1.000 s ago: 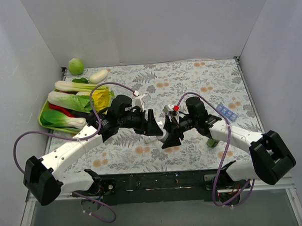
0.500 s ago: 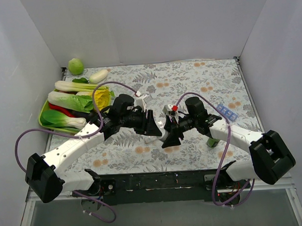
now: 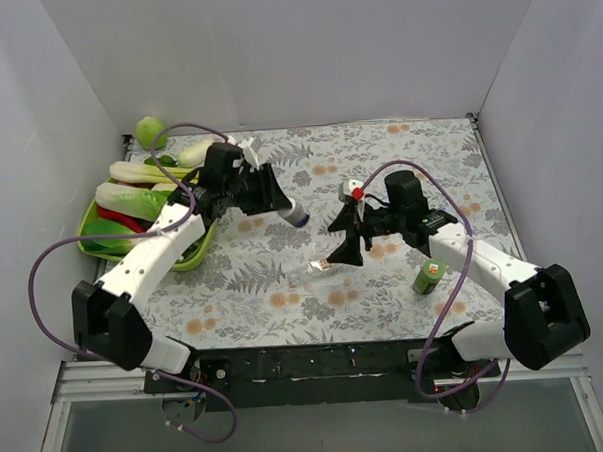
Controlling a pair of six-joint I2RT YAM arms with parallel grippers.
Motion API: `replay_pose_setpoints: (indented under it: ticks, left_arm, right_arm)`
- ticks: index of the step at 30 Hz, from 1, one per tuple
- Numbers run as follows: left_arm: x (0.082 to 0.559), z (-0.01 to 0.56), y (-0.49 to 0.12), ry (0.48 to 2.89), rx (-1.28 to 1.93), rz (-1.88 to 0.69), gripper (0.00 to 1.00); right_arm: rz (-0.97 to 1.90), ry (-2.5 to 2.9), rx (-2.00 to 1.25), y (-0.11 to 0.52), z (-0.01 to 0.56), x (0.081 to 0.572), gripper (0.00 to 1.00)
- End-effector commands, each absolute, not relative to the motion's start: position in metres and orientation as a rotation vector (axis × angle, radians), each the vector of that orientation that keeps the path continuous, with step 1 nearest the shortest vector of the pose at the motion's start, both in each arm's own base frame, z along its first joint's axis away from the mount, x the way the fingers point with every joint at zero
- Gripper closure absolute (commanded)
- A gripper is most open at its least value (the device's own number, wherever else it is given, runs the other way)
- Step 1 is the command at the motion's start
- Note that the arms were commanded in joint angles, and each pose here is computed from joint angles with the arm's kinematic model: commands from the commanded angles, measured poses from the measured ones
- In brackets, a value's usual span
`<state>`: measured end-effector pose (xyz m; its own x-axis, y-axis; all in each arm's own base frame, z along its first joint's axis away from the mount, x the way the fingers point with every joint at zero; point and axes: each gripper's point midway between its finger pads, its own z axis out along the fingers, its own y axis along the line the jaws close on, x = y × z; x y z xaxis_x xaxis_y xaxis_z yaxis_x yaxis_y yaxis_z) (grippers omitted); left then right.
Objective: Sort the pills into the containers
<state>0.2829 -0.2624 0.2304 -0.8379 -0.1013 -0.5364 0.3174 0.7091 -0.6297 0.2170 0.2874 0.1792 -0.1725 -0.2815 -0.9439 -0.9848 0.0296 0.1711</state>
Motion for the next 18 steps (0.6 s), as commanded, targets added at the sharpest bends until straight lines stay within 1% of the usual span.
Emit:
replay_pose_setpoints:
  ticks: [1, 3, 5, 7, 8, 11, 12, 13, 14, 15, 16, 17, 18]
  left_arm:
    - [0.372, 0.207, -0.201, 2.366, -0.015, -0.586, 1.0]
    - [0.402, 0.209, -0.185, 2.338, -0.068, -0.514, 1.0]
    - [0.429, 0.185, -0.171, 2.369, -0.121, -0.429, 1.0]
    - [0.459, 0.192, -0.161, 2.328, -0.16, -0.387, 1.0]
    - [0.476, 0.173, -0.151, 2.347, -0.198, -0.327, 1.0]
    - [0.515, 0.179, -0.139, 2.286, -0.254, -0.242, 1.0]
    - [0.525, 0.157, -0.135, 2.32, -0.264, -0.202, 1.0]
    - [0.542, 0.171, -0.132, 2.272, -0.279, -0.181, 1.0]
    - [0.548, 0.167, -0.126, 2.277, -0.295, -0.16, 1.0]
    - [0.557, 0.149, -0.125, 2.304, -0.301, -0.137, 1.0]
    - [0.563, 0.145, -0.123, 2.306, -0.305, -0.127, 1.0]
    - [0.572, 0.154, -0.12, 2.291, -0.315, -0.12, 1.0]
    - [0.577, 0.135, -0.119, 2.323, -0.316, -0.099, 0.99]
  right_arm:
    - [1.097, 1.594, -1.303, 0.271, 0.182, 0.231, 0.05]
    - [1.066, 1.609, -1.288, 0.266, 0.18, 0.235, 0.04]
    - [1.053, 1.614, -1.271, 0.261, 0.18, 0.238, 0.04]
    - [1.046, 1.619, -1.258, 0.256, 0.177, 0.24, 0.03]
    - [1.044, 1.616, -1.258, 0.255, 0.177, 0.24, 0.03]
    - [1.026, 1.608, -1.249, 0.251, 0.18, 0.242, 0.03]
    - [1.022, 1.603, -1.249, 0.25, 0.181, 0.242, 0.02]
    - [1.017, 1.601, -1.242, 0.248, 0.181, 0.243, 0.02]
    - [1.012, 1.594, -1.238, 0.246, 0.183, 0.244, 0.02]
    - [1.014, 1.587, -1.238, 0.246, 0.184, 0.243, 0.02]
    - [1.012, 1.582, -1.232, 0.244, 0.184, 0.244, 0.02]
    - [1.013, 1.579, -1.231, 0.244, 0.184, 0.243, 0.02]
    - [1.02, 1.575, -1.23, 0.243, 0.185, 0.243, 0.02]
